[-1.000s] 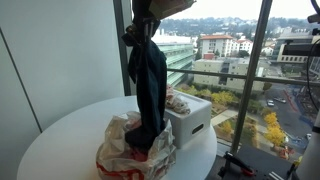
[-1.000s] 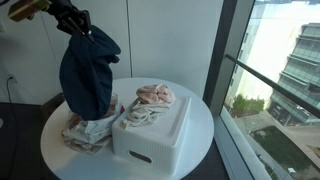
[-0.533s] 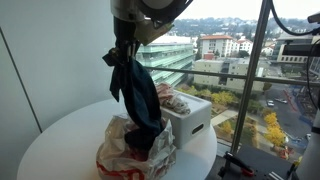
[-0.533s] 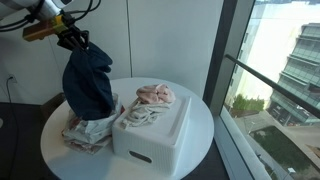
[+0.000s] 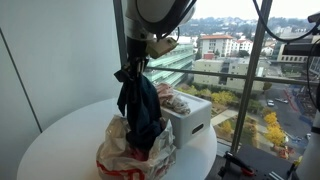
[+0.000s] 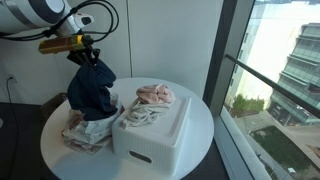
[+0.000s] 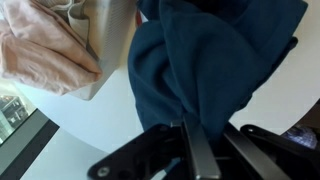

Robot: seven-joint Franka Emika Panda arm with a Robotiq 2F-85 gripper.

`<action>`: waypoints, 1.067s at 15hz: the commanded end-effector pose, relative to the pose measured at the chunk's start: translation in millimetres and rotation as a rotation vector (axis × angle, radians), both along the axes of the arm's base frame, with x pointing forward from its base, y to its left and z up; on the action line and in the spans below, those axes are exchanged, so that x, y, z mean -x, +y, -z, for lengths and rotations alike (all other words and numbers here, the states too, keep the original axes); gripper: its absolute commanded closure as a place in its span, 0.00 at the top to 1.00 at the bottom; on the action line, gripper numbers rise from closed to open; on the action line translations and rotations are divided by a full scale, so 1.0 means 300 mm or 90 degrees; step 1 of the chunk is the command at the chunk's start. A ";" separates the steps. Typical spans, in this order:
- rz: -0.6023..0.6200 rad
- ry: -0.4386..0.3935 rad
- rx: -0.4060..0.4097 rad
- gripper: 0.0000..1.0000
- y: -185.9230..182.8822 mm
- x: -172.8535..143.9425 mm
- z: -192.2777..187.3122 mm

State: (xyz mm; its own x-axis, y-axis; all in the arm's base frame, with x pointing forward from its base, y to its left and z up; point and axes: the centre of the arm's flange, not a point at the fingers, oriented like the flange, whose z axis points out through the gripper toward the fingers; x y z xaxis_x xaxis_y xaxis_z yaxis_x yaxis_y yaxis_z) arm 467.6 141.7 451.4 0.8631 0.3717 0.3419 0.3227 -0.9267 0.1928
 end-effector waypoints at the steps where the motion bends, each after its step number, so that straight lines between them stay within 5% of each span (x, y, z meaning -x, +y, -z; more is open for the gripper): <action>1: -0.037 0.104 -0.016 0.02 -0.016 0.002 0.112; 8: -0.097 0.267 0.078 0.02 0.103 -0.127 0.368; 16: -0.110 0.322 0.039 0.02 0.084 -0.324 0.628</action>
State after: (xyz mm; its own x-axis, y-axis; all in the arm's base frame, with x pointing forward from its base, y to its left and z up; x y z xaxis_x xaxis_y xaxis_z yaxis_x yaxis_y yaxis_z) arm 539.6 161.1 288.8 0.8450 0.5192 -0.1280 0.5300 -0.8450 0.0712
